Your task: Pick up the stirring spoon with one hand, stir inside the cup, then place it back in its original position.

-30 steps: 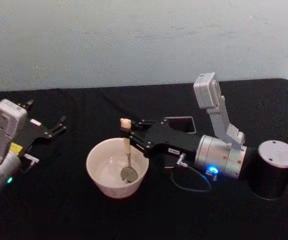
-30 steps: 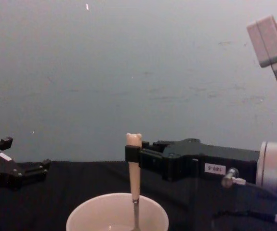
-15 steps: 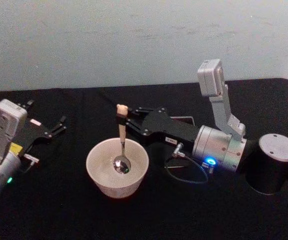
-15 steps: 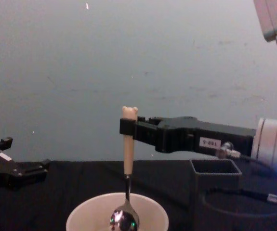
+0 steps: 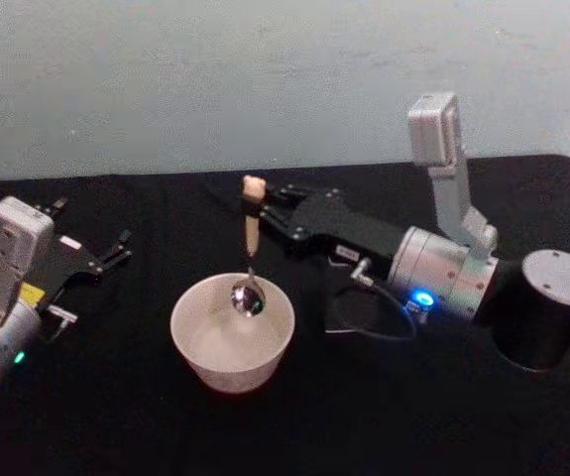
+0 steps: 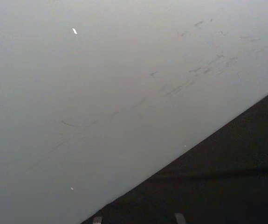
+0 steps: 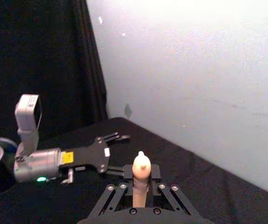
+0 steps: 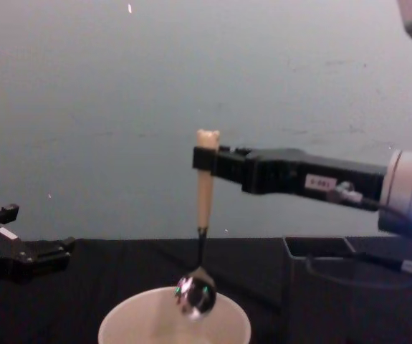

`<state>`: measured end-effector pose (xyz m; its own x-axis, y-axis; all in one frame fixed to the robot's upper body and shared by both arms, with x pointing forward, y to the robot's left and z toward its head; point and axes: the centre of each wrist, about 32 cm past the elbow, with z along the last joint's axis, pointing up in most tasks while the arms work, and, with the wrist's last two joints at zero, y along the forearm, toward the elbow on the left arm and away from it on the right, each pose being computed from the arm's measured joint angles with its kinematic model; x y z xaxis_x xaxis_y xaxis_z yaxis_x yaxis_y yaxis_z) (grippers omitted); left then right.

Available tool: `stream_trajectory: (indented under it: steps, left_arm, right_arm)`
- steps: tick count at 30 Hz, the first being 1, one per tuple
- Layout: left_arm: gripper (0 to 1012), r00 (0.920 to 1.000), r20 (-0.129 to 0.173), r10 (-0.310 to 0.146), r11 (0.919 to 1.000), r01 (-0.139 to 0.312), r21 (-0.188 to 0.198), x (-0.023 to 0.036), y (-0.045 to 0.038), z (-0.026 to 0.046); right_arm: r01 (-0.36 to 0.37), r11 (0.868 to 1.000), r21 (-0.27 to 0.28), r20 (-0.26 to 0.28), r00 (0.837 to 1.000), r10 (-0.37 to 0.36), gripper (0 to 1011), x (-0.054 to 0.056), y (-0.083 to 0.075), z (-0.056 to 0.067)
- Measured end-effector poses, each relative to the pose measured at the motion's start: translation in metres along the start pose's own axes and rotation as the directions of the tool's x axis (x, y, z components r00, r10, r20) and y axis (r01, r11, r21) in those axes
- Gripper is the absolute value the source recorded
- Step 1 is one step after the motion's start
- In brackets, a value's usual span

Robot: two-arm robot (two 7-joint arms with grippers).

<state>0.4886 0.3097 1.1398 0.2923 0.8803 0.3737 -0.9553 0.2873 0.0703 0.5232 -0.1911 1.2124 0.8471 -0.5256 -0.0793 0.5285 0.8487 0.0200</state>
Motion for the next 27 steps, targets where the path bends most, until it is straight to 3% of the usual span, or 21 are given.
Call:
stream_trajectory:
  steps: [15,27]
  left_arm:
    - [1002,1.0000,0.000,0.000,1.0000,0.000,0.000,0.0000,0.0000,0.0000]
    - [1001,1.0000,0.000,0.000,1.0000,0.000,0.000,0.0000,0.0000,0.0000]
  right_arm:
    - [0.069,0.995,0.077,-0.003,0.998,-0.069,211,0.013,-0.012,0.025]
    - [0.108,0.988,0.114,-0.016,0.994,-0.107,211,0.023,-0.030,0.036]
